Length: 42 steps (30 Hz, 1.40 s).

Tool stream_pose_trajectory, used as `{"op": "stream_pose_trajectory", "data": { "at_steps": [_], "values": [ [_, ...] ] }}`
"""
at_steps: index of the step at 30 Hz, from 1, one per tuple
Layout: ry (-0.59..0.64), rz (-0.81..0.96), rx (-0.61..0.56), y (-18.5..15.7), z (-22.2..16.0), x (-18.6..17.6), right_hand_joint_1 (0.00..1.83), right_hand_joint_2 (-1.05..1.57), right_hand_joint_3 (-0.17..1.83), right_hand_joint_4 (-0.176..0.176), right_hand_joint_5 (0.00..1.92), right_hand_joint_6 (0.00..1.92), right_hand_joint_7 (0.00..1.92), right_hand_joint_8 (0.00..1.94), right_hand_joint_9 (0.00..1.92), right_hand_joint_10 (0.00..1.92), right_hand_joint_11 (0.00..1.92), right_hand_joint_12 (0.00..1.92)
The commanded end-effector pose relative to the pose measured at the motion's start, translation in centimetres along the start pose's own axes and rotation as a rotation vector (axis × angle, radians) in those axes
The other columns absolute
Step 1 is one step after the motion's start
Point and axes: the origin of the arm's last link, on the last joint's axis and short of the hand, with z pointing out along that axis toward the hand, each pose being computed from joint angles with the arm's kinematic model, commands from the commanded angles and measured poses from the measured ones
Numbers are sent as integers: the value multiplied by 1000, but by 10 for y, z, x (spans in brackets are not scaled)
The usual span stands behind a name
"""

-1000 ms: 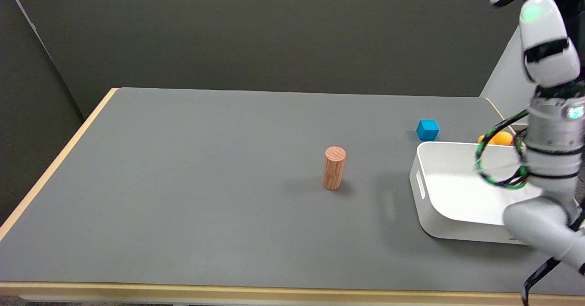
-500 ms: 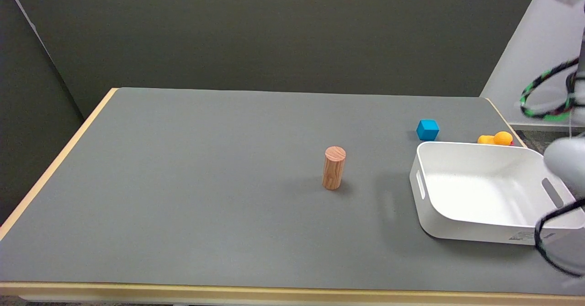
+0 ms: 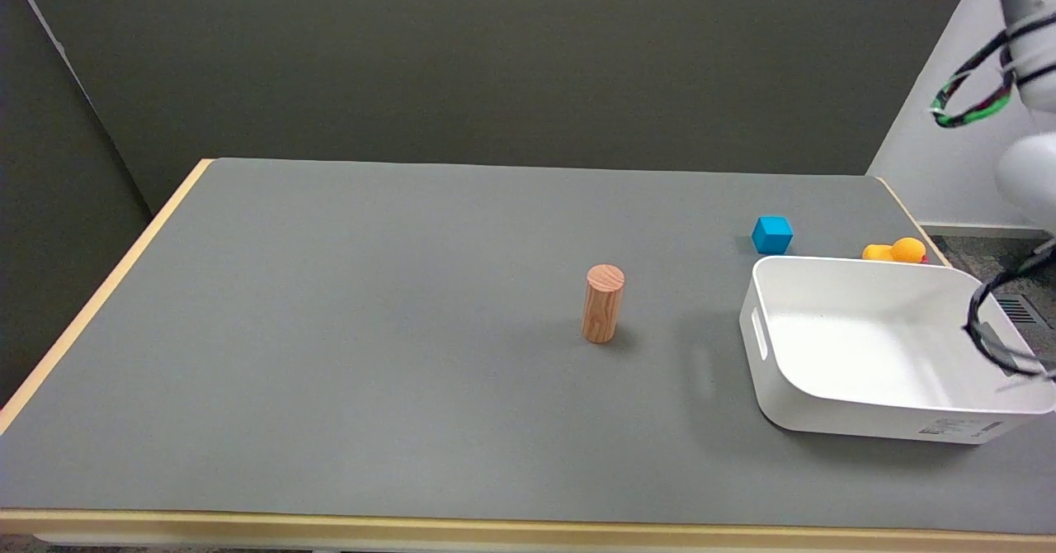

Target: Pick up the blue cube.

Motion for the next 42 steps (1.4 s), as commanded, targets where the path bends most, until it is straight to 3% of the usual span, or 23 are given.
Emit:
{"op": "stream_pose_trajectory", "data": {
  "at_steps": [1, 11, 19, 42],
  "values": [
    [-412, -343, -141, 40, 39, -35, 806, 708, 902, 31, 432, 912, 526, 572, 435, 948, 234, 1314],
    [-581, -341, -219, 67, 3, -55, 815, 684, 920, 48, 445, 930, 541, 604, 464, 982, 262, 1367],
    [-641, -281, -252, 77, -22, -64, 772, 680, 903, 53, 441, 927, 546, 603, 464, 1001, 276, 1381],
    [-852, -255, -234, 73, -78, -113, 750, 632, 927, 47, 410, 801, 486, 534, 438, 977, 254, 1408]
  ]
}}
